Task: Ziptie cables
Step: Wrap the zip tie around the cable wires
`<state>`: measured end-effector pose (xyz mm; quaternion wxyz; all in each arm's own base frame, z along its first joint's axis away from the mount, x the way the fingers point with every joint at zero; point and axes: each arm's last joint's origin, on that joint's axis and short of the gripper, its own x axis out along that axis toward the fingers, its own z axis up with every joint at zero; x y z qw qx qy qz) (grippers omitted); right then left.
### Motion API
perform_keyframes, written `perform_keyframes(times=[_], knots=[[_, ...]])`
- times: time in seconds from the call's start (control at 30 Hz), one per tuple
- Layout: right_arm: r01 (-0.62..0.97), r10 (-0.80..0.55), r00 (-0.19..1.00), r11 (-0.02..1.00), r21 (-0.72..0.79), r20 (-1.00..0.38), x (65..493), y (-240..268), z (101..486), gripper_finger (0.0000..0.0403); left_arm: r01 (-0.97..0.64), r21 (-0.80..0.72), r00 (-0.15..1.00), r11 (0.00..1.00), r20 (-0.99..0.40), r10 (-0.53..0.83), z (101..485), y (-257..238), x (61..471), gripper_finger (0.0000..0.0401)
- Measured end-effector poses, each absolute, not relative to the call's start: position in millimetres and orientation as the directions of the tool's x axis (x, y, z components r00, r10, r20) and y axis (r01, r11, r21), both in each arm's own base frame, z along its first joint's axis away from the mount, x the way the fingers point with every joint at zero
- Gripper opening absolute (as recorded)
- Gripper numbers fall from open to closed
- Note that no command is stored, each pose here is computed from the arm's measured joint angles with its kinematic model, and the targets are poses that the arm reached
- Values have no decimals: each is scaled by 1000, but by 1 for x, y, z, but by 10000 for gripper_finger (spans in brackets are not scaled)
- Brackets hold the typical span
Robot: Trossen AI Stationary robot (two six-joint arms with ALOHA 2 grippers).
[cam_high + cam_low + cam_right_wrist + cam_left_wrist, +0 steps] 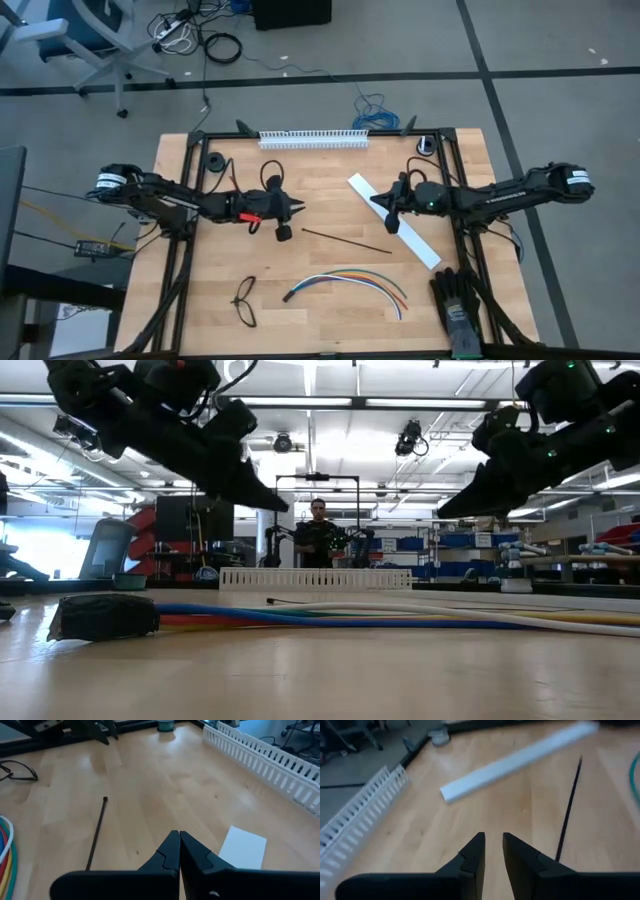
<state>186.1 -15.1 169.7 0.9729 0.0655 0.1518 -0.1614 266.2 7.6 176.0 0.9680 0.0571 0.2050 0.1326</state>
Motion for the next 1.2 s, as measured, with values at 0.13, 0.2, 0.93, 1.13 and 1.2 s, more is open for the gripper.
perform_keyframes(times=[0.13,0.2,0.93,1.13,1.2], knots=[[330,-295,903,942,66,-313,186,-15,170,0,-194,46,909,980,-368,197,176,5,269,80],[316,-280,907,946,67,-315,186,-15,170,0,-131,24,903,991,-409,130,169,3,270,80],[232,-151,835,969,89,-530,290,-12,164,13,-109,0,803,994,-589,88,121,4,272,78],[169,-93,805,983,77,-587,339,-12,159,45,-161,-44,806,986,-582,105,116,5,256,78],[144,-70,808,986,80,-586,352,-11,158,56,-177,-62,819,982,-563,112,116,5,250,78]])
